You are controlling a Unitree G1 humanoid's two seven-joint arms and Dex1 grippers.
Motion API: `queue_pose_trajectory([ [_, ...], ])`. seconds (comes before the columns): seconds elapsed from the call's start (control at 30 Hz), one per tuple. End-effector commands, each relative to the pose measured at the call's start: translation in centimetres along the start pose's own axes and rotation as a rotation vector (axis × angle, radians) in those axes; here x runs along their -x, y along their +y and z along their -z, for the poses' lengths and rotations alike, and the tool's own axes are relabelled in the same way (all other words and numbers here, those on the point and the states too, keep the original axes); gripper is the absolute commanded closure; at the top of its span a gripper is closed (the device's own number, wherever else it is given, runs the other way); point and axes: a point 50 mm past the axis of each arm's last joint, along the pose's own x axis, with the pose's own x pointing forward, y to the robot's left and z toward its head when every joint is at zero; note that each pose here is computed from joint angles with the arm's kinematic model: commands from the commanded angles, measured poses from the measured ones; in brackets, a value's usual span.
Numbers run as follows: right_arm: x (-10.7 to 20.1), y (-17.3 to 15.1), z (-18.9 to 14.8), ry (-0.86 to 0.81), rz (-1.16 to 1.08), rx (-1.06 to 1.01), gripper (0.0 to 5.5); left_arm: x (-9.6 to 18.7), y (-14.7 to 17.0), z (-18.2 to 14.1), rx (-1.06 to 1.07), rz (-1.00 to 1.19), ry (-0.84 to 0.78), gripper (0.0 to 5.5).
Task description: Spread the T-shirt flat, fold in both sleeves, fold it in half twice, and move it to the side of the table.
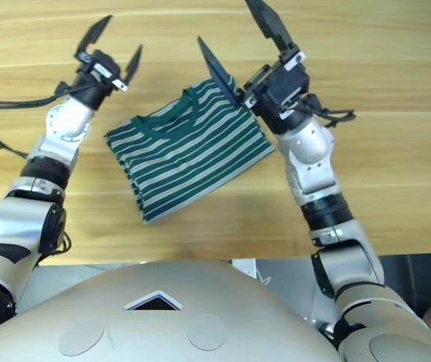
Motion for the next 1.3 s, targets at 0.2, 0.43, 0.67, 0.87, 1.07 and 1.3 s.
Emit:
queue_pose_trajectory([
  [0.2, 2.6, 0.1, 2.1, 0.235, 0.039, 0.22, 2.04, -4.2, -8.3, -2.4, -0.34, 0.546, -0.054, 2.15],
  [0.43, 3.1, 1.8, 2.8, 0.283, -0.034, 0.259, 2.04, -1.7, -7.0, 1.4, -0.453, 0.583, 0.131, 2.15],
  [0.67, 4.7, 2.9, 3.8, 0.37, -0.082, 0.318, 2.04, 5.9, -5.4, 6.7, -0.21, 0.293, 0.472, 2.15],
  [0.87, 4.9, 3.6, 3.6, 0.366, -0.079, 0.311, 2.04, 6.0, -7.6, 4.8, -0.018, 0.042, 0.393, 2.15],
  [1.07, 7.5, 8.0, 2.2, 0.343, -0.473, 0.373, 2.04, 4.5, -4.3, -0.1, 0.07, -0.34, 0.215, 2.15],
  [1.3, 10.0, 13.5, 2.6, 0.358, -0.888, 0.4, 2.04, 5.9, 0.2, -4.1, 0.057, -0.461, 0.072, 2.15],
])
